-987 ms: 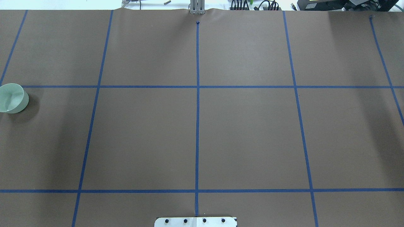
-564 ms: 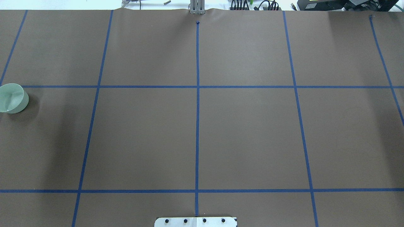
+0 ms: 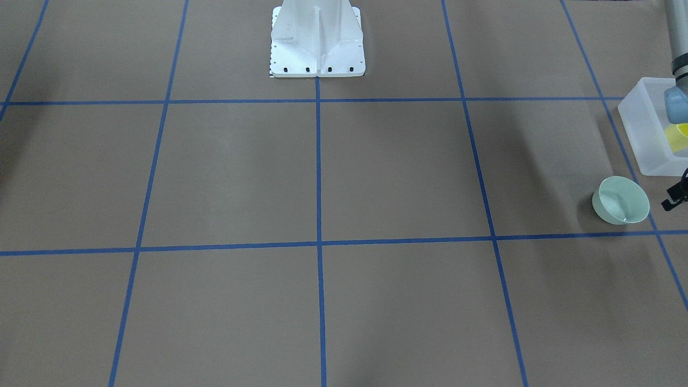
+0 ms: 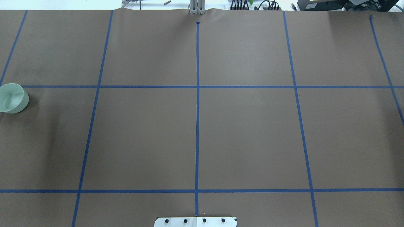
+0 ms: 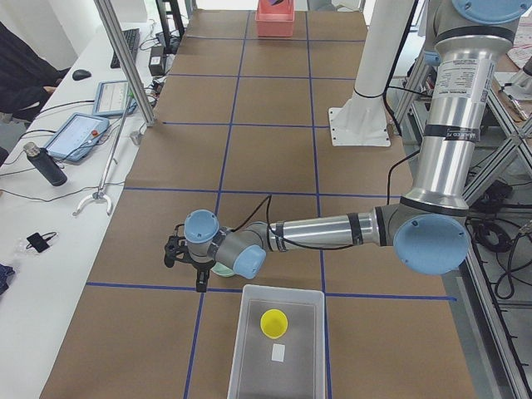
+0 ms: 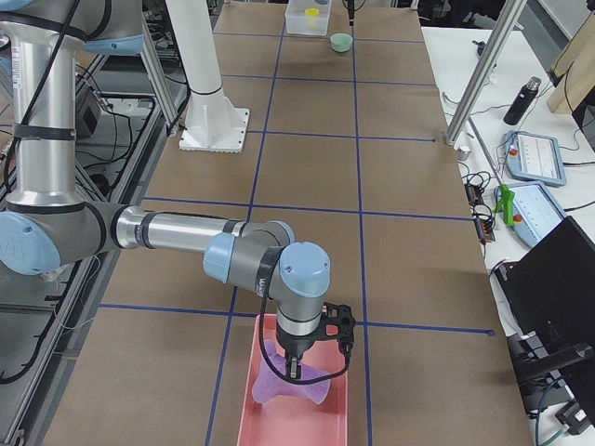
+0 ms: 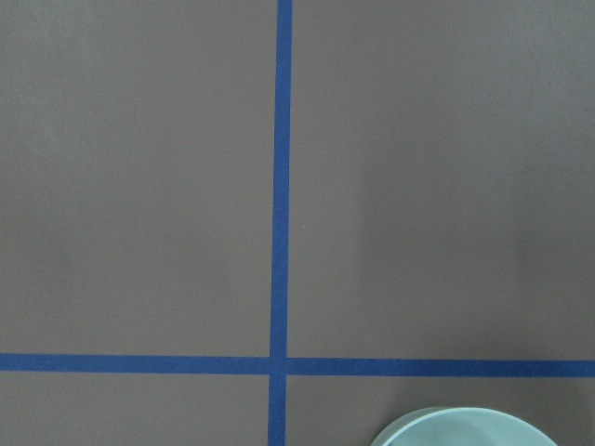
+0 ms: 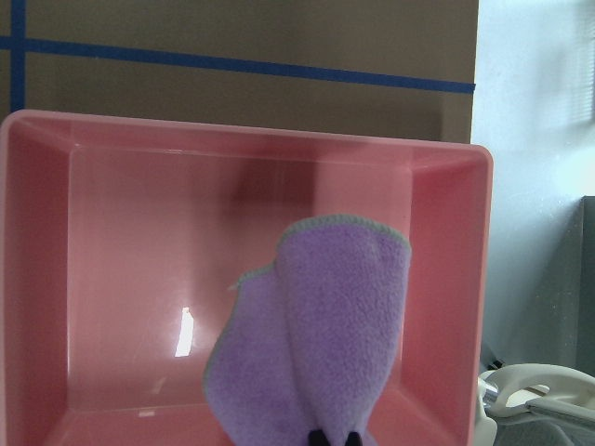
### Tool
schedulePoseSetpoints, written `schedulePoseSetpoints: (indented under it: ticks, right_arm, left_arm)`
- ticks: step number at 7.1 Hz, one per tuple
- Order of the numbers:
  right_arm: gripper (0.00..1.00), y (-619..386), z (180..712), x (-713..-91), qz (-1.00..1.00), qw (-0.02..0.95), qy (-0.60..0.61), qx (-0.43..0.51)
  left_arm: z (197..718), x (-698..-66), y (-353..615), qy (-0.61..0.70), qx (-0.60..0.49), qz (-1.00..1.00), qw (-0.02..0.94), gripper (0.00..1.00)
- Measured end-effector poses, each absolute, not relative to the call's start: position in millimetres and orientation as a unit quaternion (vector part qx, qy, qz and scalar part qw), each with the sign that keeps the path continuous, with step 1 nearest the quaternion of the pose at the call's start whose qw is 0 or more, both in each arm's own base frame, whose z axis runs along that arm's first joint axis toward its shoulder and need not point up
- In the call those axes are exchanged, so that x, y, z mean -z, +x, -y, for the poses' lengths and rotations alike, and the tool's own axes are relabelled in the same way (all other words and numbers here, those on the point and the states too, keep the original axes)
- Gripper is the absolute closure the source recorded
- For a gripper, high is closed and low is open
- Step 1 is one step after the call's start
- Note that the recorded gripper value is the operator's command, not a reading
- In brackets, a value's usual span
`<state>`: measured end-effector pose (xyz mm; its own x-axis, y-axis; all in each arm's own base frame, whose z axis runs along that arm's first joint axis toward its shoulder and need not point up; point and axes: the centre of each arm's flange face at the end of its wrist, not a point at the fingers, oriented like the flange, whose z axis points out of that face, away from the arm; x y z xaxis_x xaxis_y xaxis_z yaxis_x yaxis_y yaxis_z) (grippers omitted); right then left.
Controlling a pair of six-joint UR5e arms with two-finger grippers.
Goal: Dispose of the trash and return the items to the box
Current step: 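Release the cloth into the pink bin while the left gripper reaches the green bowl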
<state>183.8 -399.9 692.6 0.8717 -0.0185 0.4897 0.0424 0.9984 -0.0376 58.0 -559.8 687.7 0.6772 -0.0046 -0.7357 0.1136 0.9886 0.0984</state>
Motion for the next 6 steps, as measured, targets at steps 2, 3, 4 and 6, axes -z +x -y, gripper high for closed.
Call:
schedulePoseSetpoints:
  ticks: [2, 3, 4, 6]
  right_arm:
    - [0.0, 185, 398, -695, 0.242, 0.97, -0.028, 0.013]
    - [0.0, 186, 397, -696, 0.239, 0.971, -0.026, 0.012]
    - [0.0, 186, 398, -695, 0.237, 0.971, -0.021, 0.009]
    - [0.0, 187, 407, -684, 0.237, 0.971, -0.009, -0.004]
  left_arm:
    - [556, -690, 75, 0.062, 0.02, -0.401, 0.914, 0.02]
    - [555, -690, 80, 0.06, 0.015, -0.401, 0.914, 0.02]
    - [554, -691, 85, 0.059, 0.012, -0.398, 0.915, 0.02]
    - [552, -695, 102, 0.057, 0.0, -0.388, 0.92, 0.03]
